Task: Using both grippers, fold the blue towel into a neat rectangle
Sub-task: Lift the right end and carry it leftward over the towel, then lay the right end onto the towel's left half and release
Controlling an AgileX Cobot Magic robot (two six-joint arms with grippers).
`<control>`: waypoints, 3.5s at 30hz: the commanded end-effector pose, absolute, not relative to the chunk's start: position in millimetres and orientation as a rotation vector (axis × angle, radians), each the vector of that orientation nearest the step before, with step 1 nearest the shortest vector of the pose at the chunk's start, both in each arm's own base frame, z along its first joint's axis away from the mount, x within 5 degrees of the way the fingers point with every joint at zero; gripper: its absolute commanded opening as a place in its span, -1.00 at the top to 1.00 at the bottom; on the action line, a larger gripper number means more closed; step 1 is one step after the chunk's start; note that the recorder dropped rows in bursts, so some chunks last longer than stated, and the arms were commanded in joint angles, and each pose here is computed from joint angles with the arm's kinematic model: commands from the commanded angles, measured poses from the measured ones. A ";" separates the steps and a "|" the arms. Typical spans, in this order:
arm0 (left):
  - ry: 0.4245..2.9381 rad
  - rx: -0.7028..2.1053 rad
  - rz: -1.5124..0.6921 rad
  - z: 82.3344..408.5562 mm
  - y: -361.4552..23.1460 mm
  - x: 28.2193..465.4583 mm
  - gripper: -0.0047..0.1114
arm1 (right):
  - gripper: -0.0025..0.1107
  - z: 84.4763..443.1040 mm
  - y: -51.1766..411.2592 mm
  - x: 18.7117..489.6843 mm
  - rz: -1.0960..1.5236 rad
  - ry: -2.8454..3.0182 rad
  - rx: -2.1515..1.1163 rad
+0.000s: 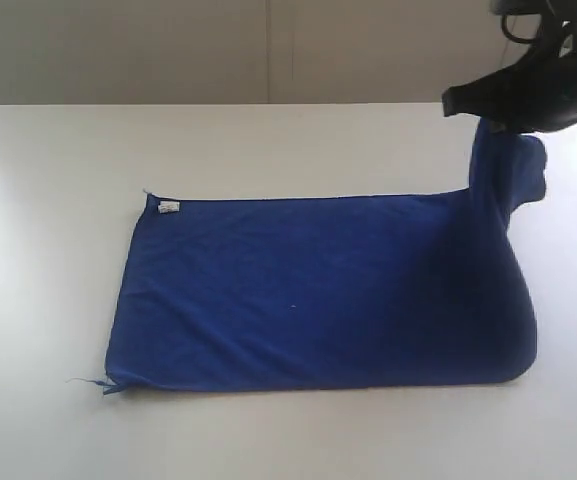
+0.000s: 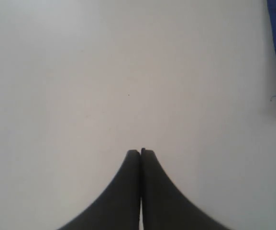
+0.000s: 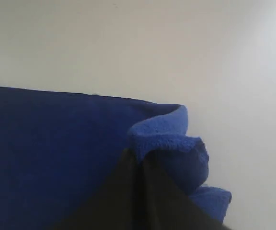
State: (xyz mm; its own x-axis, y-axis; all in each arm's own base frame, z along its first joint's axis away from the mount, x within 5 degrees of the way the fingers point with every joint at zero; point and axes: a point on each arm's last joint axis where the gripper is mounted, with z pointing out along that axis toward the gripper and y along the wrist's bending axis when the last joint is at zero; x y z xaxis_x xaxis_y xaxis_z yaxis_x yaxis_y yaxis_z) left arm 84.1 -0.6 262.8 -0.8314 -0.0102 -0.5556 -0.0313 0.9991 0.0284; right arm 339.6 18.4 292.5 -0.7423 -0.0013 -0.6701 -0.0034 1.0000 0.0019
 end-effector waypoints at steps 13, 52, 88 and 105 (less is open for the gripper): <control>2.560 -0.035 0.046 260.7 -0.6 82.7 0.92 | 0.96 326.5 139.7 348.6 0.174 2.318 -0.354; 2.560 -0.033 0.046 260.7 -0.6 82.7 0.92 | 0.96 160.6 361.3 369.1 0.319 2.434 -0.752; 2.560 -0.033 0.046 260.7 -0.6 82.7 0.92 | 0.96 251.5 358.7 338.5 0.367 2.324 -0.819; 2.560 -0.033 0.046 260.7 -0.6 82.7 0.92 | -0.15 182.1 387.0 341.5 0.439 2.422 -0.818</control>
